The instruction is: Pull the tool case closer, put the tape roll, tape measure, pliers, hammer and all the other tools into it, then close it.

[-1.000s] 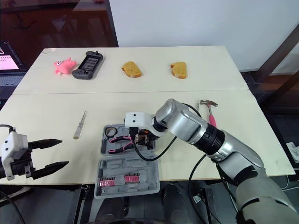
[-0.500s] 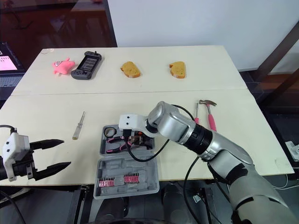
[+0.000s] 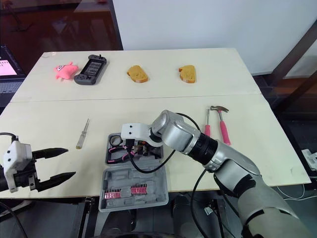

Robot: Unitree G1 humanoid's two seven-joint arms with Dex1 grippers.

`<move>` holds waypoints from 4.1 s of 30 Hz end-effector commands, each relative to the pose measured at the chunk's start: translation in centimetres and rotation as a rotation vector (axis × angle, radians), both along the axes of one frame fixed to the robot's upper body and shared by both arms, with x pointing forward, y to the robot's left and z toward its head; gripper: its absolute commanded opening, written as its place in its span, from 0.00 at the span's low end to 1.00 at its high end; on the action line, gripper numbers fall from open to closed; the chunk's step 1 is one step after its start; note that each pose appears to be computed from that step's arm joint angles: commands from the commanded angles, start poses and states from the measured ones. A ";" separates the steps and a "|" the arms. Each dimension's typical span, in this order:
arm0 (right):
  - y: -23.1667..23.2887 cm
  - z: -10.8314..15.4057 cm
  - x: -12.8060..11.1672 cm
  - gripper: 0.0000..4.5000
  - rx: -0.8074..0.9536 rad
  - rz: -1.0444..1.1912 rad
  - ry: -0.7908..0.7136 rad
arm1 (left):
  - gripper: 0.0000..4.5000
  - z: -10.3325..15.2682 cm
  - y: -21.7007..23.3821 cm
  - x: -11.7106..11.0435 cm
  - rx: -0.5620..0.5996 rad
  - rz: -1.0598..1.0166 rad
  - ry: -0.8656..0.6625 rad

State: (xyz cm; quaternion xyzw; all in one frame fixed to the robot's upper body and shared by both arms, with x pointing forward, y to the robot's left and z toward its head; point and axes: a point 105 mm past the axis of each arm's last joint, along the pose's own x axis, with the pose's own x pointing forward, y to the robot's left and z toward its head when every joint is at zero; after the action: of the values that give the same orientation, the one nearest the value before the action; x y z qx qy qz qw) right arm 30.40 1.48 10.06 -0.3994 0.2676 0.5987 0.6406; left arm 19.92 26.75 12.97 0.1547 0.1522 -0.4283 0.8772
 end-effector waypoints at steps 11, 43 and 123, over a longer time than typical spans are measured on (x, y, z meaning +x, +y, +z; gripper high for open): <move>0.3 1.2 0.5 0.85 0.045 0.014 -0.058 | 1.00 0.4 -0.5 0.2 -0.005 -0.027 -0.008; 1.0 -2.6 0.5 0.02 0.432 -0.098 0.061 | 1.00 1.0 -1.5 1.4 -0.020 -0.072 -0.028; -8.4 -4.9 -2.4 0.00 0.238 0.136 -0.049 | 0.01 -10.1 -8.5 6.2 0.035 -0.243 0.134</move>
State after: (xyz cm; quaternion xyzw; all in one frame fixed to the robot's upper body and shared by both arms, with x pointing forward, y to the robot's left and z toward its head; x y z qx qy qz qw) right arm 28.36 -8.46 4.10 -0.3517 0.1874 0.6470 0.6501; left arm 26.04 20.00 2.79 0.1659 0.2136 -0.5187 0.8111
